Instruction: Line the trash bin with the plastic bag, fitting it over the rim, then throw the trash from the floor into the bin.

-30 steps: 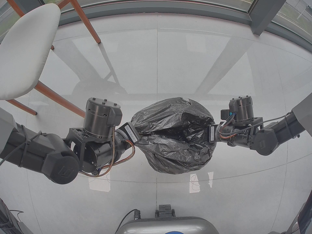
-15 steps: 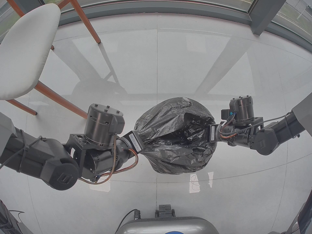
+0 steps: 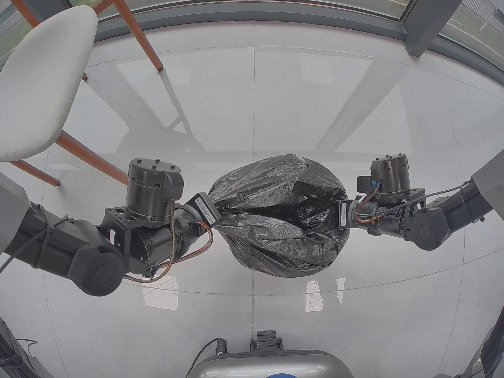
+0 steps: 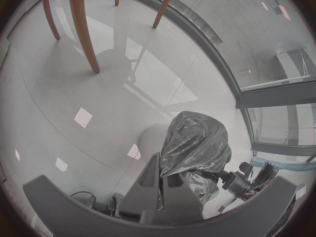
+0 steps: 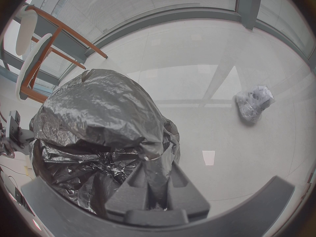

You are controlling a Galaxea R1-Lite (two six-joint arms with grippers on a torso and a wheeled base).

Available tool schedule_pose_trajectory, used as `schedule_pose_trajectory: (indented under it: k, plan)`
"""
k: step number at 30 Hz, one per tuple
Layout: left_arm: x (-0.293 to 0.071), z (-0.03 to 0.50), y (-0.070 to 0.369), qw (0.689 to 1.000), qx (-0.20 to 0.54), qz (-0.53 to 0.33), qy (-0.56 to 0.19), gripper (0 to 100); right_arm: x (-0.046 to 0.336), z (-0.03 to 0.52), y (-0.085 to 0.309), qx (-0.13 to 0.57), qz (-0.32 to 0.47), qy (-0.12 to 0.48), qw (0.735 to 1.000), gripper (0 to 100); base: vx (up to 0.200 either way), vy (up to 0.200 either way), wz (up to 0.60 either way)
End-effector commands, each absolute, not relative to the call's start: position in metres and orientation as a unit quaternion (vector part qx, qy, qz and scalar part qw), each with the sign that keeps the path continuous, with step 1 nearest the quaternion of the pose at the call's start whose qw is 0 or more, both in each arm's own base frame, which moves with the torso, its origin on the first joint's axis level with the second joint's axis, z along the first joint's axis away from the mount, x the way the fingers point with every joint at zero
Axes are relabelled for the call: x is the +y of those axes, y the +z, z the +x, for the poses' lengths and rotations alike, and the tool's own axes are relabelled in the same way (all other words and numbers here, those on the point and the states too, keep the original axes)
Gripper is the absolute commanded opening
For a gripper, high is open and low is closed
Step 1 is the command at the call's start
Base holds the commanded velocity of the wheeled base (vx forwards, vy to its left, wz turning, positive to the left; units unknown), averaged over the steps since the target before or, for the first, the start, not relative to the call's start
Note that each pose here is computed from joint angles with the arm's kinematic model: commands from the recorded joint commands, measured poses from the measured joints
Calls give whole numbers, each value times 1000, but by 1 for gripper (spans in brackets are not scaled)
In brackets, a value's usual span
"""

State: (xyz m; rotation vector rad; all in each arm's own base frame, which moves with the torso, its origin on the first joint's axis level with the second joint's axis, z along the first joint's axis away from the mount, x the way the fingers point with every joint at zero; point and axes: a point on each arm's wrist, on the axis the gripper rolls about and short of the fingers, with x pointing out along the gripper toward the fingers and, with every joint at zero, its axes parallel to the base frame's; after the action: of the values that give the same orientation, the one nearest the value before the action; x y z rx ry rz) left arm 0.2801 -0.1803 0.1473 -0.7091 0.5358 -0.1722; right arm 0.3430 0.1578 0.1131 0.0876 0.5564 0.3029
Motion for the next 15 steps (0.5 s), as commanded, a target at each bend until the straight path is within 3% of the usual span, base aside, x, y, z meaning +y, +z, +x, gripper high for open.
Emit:
schedule_pose_trajectory:
  k: [1, 2, 3, 10, 15]
  plan:
    - [-180, 279, 147, 899, 263, -341, -81, 0, 158, 343, 113, 273, 43, 149, 950, 0, 0, 0, 0]
    - [-179, 279, 145, 899, 266, -339, -79, 0, 158, 343, 113, 272, 43, 149, 950, 0, 0, 0, 0]
    - [-179, 278, 144, 899, 269, -338, -78, 100, 158, 343, 114, 271, 44, 149, 950, 0, 0, 0, 0]
    - [-170, 270, 126, 899, 295, -320, -54, 100, 158, 342, 115, 271, 44, 151, 950, 0, 0, 0, 0]
    - [-162, 256, 176, 897, 236, -363, -92, 100, 158, 342, 117, 269, 44, 151, 950, 0, 0, 0, 0]
